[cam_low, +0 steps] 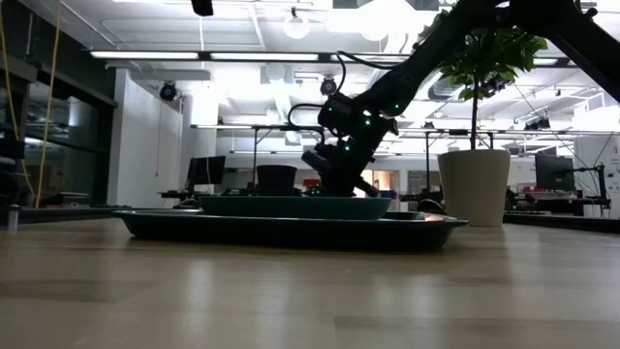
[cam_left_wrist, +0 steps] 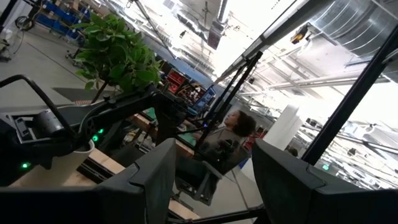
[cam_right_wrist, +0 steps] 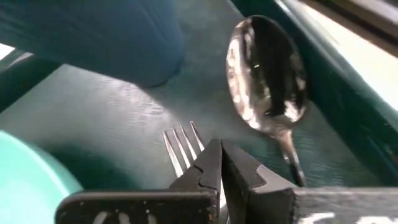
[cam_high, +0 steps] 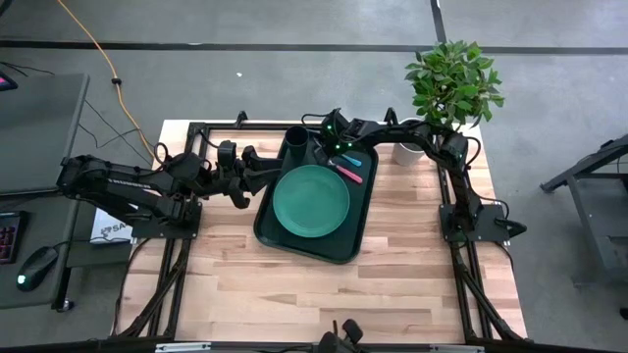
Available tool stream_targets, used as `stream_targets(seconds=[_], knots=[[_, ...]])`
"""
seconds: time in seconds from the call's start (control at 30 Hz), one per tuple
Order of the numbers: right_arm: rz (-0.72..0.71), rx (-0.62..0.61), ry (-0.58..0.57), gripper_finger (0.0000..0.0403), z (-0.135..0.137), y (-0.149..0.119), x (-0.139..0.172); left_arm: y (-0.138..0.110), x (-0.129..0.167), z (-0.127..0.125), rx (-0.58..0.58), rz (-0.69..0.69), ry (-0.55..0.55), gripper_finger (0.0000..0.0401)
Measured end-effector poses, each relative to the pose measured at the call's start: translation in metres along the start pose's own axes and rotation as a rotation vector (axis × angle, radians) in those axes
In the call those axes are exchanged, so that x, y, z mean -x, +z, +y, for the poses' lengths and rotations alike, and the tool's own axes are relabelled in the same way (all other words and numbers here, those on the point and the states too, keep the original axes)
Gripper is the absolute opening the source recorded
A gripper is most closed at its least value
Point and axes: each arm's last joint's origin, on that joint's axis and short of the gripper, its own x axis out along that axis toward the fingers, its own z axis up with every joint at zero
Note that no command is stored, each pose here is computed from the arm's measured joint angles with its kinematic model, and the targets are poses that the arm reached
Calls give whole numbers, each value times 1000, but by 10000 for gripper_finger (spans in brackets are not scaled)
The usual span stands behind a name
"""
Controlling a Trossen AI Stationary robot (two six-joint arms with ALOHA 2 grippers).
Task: Pick and place plate/cup/fork/spoon on tray
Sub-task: Put the pink fork on the black serving tray to the bottom of the blue spoon, then return to Home Position
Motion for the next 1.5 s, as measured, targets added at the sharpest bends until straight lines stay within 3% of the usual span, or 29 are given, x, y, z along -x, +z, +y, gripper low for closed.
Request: stream_targets(seconds=[0.4, 0.6, 0.73, 0.83, 1.0, 1.13, 1.3, 1.5], knots=[[-26, 74, 70, 0, 4, 5, 7, 0, 0, 0, 0, 0, 0, 195], [-75, 132, 54, 0, -11, 26, 64, 0, 0, 0, 0, 0, 0, 195], [-23, 220, 58, 0, -2, 22, 102, 0, 0, 0, 0, 1, 1, 195], [-5, 245, 115, 0, 9, 2, 115, 0, 0, 0, -1, 3, 2, 195], [-22, 202, 271, 0, 30, -71, 129, -1, 0, 0, -2, 6, 4, 195], [-182, 202, 455, 0, 55, -113, 166, -5, 0, 3, -74, 49, 29, 195], [-448, 236, 694, 0, 76, -133, 215, -9, 0, 6, -130, 95, 56, 195], [-627, 244, 751, 0, 83, -137, 249, -10, 1, 7, -105, 100, 67, 195]])
